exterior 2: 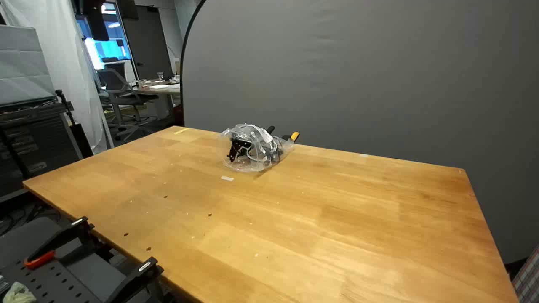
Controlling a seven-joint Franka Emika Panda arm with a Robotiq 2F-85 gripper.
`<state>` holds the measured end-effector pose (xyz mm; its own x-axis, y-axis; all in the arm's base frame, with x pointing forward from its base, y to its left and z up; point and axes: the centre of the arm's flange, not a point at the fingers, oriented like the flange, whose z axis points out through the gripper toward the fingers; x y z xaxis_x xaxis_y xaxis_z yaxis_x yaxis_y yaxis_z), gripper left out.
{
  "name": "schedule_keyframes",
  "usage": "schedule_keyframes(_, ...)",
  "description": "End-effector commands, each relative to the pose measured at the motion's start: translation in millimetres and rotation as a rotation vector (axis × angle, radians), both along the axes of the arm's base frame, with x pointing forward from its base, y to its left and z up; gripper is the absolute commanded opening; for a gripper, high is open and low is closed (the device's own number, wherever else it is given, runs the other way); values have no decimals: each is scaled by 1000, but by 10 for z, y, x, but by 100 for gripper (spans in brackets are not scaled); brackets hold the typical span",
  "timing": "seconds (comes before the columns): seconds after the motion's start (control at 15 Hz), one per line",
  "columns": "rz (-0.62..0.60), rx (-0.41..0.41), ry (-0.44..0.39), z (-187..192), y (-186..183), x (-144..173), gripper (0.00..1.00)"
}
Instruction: Pull the cable out of the plastic bag
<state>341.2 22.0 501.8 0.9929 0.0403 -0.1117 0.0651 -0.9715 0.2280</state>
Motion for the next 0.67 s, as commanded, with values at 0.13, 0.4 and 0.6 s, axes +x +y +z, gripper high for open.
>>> schedule_keyframes(0.13, 1, 1, -14, 60, 5, 10, 100)
schedule_keyframes(0.4, 1, 1, -16, 67, 5, 10, 100)
schedule_keyframes(0.6, 1, 1, -16, 67, 5, 10, 100)
